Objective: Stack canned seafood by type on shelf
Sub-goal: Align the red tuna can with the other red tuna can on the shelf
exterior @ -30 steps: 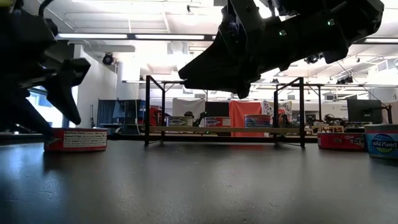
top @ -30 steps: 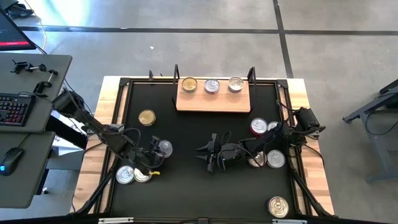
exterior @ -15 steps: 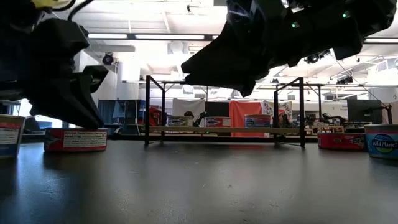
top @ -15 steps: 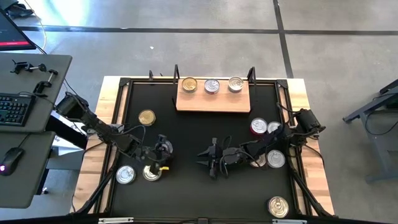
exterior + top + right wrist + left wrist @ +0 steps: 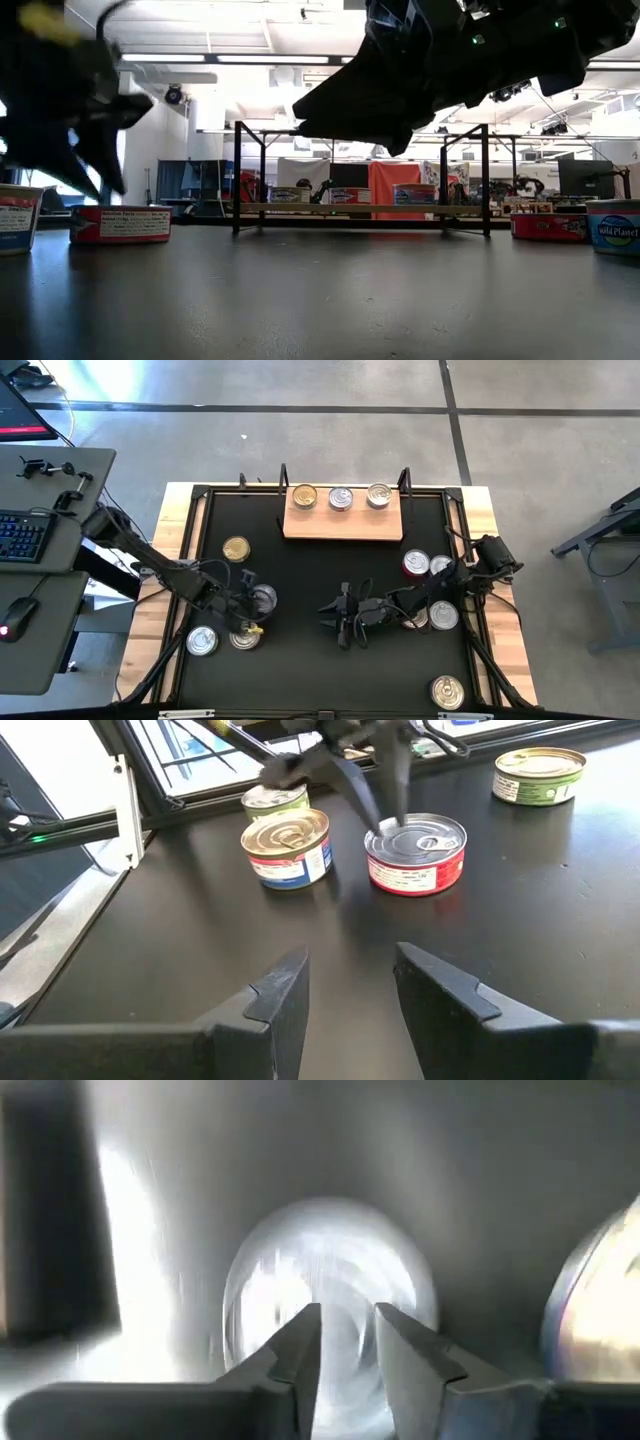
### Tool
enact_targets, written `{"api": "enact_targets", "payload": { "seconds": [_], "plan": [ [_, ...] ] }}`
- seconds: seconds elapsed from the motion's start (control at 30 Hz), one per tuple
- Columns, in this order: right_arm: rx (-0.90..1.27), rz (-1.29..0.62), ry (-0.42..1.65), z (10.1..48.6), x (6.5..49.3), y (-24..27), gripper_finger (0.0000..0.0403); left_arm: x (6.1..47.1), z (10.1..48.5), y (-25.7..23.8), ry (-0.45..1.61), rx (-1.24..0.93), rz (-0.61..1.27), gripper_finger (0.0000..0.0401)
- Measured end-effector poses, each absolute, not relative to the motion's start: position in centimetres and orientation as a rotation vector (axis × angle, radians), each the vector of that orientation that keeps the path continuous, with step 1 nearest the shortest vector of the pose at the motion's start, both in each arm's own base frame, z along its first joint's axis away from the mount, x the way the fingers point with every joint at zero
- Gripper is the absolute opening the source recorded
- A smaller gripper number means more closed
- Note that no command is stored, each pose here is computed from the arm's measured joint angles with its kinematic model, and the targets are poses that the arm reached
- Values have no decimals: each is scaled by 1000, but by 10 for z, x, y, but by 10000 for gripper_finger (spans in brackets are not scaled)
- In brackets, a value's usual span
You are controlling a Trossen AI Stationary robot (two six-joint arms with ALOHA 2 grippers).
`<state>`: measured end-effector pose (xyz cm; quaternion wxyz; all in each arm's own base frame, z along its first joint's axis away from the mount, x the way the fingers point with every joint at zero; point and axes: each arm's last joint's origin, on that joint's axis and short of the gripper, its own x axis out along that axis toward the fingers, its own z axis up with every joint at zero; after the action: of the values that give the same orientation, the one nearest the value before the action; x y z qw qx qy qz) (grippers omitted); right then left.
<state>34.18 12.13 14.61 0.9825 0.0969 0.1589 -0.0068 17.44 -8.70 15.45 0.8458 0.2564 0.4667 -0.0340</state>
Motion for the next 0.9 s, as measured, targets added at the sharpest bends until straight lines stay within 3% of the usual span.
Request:
{"api": "enact_targets", "payload": {
  "seconds": [0.2, 0.6, 0.9],
  "plan": [
    [188, -13, 319, 146, 342, 121, 141, 182, 144, -71, 1048, 553, -82, 102],
    [191, -11, 318, 147, 341, 122, 141, 259, 135, -58, 641, 322, -195, 79],
    [183, 9, 323, 150, 338, 128, 141, 272, 141, -74, 741, 456, -283, 140]
  ]
}}
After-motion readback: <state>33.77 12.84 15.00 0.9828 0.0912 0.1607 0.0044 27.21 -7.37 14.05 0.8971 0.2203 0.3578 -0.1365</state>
